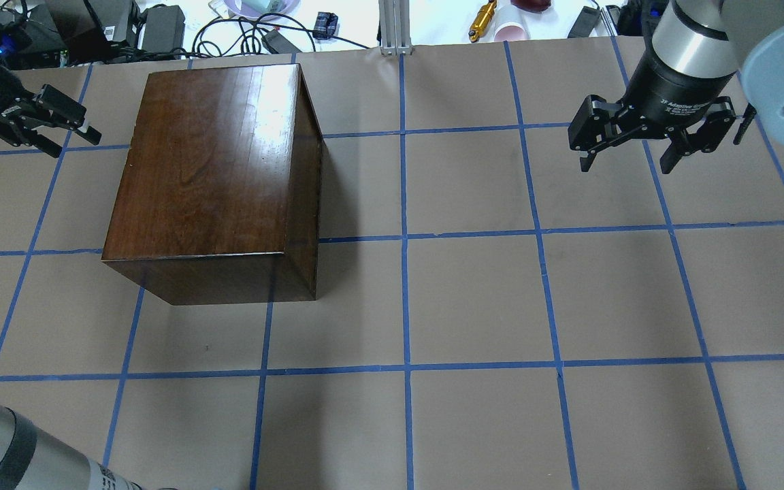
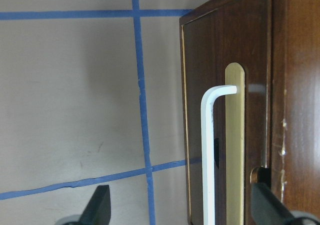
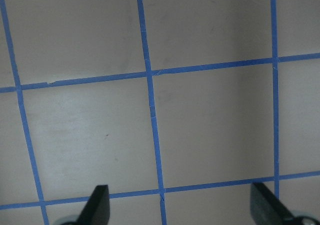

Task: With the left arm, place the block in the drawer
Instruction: 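Close the left gripper on the white drawer handle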

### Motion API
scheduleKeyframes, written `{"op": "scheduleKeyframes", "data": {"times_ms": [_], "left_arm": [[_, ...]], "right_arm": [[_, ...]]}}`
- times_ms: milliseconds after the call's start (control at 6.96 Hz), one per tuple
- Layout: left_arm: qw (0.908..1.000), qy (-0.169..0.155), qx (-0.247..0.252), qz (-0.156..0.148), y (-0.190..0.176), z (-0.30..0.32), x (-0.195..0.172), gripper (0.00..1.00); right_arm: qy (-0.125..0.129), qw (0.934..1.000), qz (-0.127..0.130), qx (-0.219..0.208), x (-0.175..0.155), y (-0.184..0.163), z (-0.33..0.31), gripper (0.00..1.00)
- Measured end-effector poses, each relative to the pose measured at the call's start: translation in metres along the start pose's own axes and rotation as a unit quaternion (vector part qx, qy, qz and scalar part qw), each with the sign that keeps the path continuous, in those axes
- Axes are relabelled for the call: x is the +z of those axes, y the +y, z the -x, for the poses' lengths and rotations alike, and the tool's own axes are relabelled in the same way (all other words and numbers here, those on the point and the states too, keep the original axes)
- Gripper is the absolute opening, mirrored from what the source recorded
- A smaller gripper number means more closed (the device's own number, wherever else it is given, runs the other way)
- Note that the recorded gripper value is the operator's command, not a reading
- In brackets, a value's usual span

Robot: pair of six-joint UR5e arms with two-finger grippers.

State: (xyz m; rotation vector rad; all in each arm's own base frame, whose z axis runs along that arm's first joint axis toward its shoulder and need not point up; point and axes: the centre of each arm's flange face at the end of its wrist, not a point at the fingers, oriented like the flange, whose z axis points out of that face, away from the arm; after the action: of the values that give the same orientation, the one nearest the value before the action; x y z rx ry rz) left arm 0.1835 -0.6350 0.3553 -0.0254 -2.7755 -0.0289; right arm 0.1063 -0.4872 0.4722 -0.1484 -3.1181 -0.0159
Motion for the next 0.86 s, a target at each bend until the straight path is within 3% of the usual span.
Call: {"op": "scheduleKeyframes", "data": {"times_ms": [431, 862], "left_arm": [[0.9991, 0.036, 0.023, 0.005, 0.009, 0.009, 0.027, 0.96], [0.9983, 0.048, 0.032, 0.008, 0.012, 0.015, 0.051, 0.94]], "right_arm": [[0.0, 1.0, 0.0, 0.0, 0.0, 0.0, 0.0, 1.0], [0.0, 1.0, 0.0, 0.0, 0.0, 0.0, 0.0, 1.0]]}}
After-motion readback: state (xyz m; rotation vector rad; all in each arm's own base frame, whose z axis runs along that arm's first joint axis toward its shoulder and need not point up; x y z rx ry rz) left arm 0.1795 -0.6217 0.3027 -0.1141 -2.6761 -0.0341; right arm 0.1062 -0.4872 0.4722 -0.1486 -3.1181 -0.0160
